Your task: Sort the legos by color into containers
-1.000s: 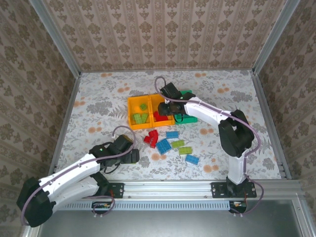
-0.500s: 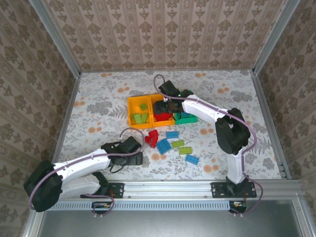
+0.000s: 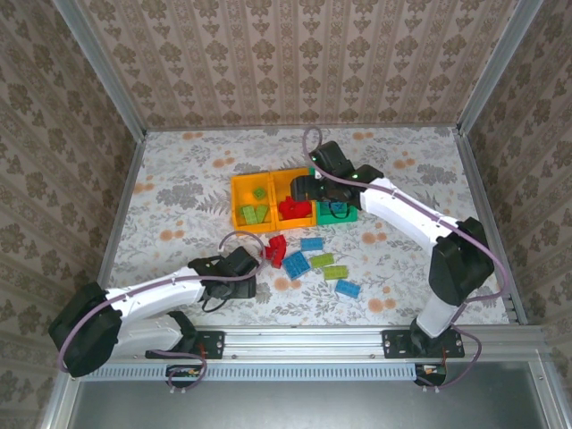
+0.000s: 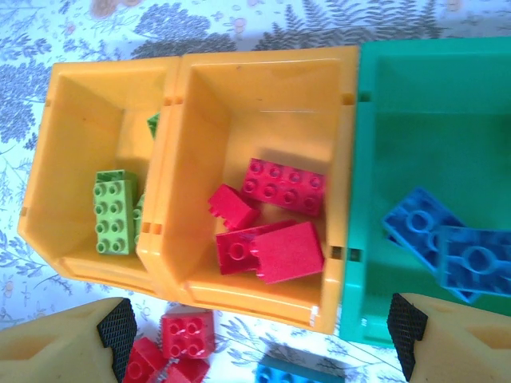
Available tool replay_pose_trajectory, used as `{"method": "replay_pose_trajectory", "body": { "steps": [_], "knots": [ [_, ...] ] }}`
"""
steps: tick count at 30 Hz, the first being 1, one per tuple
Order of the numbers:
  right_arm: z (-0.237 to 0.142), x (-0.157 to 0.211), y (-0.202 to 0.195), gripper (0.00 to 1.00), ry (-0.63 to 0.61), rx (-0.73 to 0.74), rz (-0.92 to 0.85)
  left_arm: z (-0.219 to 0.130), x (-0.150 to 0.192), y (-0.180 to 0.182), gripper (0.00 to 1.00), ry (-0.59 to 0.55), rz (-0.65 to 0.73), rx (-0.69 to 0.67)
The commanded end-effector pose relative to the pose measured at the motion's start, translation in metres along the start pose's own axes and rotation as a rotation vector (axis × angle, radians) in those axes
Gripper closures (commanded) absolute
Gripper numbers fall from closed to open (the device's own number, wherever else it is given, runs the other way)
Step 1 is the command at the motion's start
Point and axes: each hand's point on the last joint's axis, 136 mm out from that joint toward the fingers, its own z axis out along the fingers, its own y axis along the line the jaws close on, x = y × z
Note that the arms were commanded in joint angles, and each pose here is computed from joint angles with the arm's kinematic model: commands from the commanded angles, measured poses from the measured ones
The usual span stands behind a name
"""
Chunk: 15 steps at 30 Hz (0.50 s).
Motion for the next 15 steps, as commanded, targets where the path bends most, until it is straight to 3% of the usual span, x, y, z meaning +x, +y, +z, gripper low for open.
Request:
{"method": "replay_pose_trajectory", "body": {
  "steps": [1, 5, 10, 15],
  "knots": [
    [-0.005, 0.004, -0.021, 0.15, -0.009, 0.05, 0.025, 0.008, 0.018, 0.0, 0.3, 0.066, -0.008, 0.014],
    [-0.008, 0.014, -0.037, 0.15, -0.001, 0.074, 0.045, 0.011, 0.018, -0.003, 0.44, 0.071, -0.002, 0.023],
    [-0.015, 0.022, -0.052, 0.15, -0.003, 0.091, 0.071, 0.013, 0.016, -0.008, 0.47, 0.079, 0.0, 0.025],
    [-0.021, 0.032, -0.062, 0.15, 0.006, 0.109, 0.077, -0.002, -0.005, -0.011, 0.48, 0.019, 0.01, 0.014]
  ]
}}
